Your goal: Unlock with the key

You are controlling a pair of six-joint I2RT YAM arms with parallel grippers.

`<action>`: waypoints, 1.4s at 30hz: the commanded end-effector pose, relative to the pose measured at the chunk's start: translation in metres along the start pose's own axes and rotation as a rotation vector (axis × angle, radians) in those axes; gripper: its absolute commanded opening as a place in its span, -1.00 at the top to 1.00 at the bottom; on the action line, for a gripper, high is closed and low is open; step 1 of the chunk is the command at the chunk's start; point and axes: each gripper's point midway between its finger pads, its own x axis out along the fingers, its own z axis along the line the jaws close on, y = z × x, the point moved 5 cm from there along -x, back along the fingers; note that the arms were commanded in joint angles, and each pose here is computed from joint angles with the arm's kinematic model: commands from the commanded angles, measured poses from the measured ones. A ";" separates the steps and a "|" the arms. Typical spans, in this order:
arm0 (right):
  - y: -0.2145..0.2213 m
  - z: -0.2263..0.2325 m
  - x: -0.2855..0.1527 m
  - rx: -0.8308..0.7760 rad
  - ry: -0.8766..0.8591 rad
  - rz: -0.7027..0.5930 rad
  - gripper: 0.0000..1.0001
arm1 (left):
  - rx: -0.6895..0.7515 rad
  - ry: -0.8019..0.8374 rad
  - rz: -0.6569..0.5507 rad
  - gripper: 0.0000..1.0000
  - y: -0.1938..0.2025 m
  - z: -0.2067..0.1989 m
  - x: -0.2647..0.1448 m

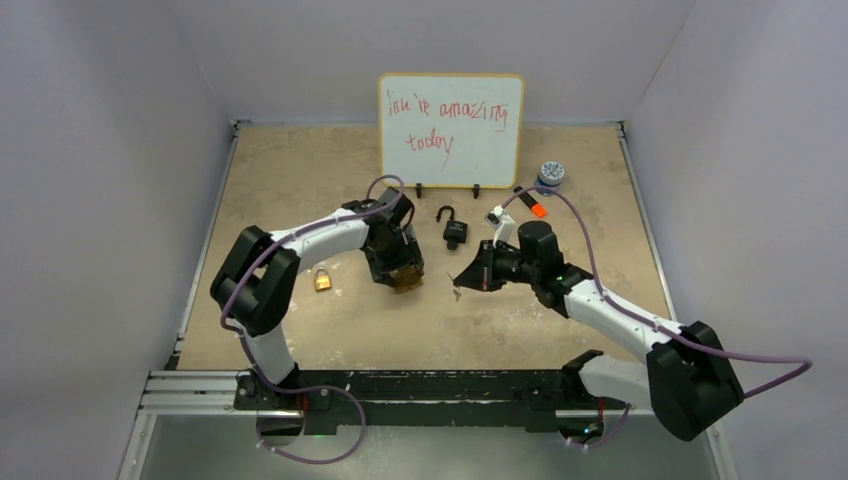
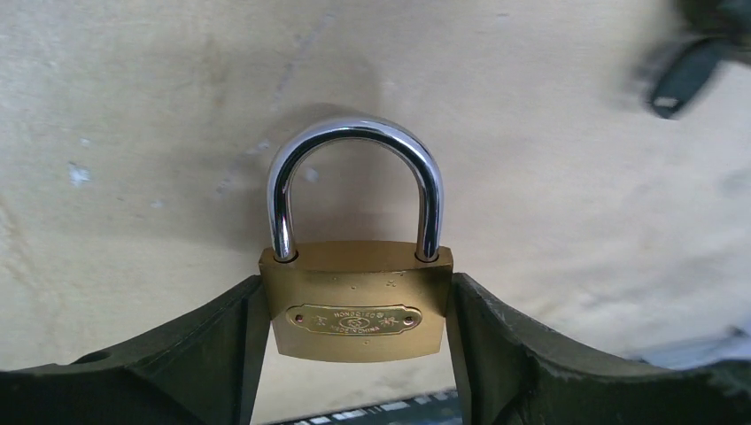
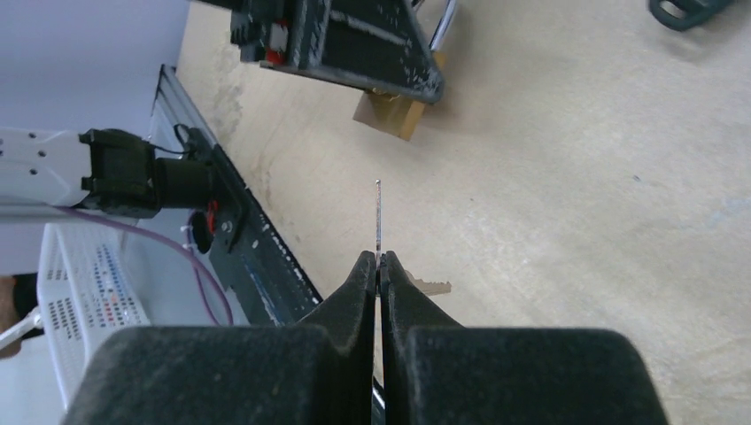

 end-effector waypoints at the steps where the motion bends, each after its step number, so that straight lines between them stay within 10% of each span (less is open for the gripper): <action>1: -0.023 0.031 0.000 -0.099 -0.190 -0.029 1.00 | -0.099 0.366 0.036 0.33 -0.016 -0.044 -0.059; 10: -0.019 0.030 0.006 -0.074 -0.217 0.029 1.00 | -0.357 0.659 0.183 0.37 -0.005 -0.058 -0.077; 42: -0.013 0.017 0.027 -0.029 -0.149 0.132 1.00 | -0.458 0.654 0.233 0.39 0.003 -0.049 -0.071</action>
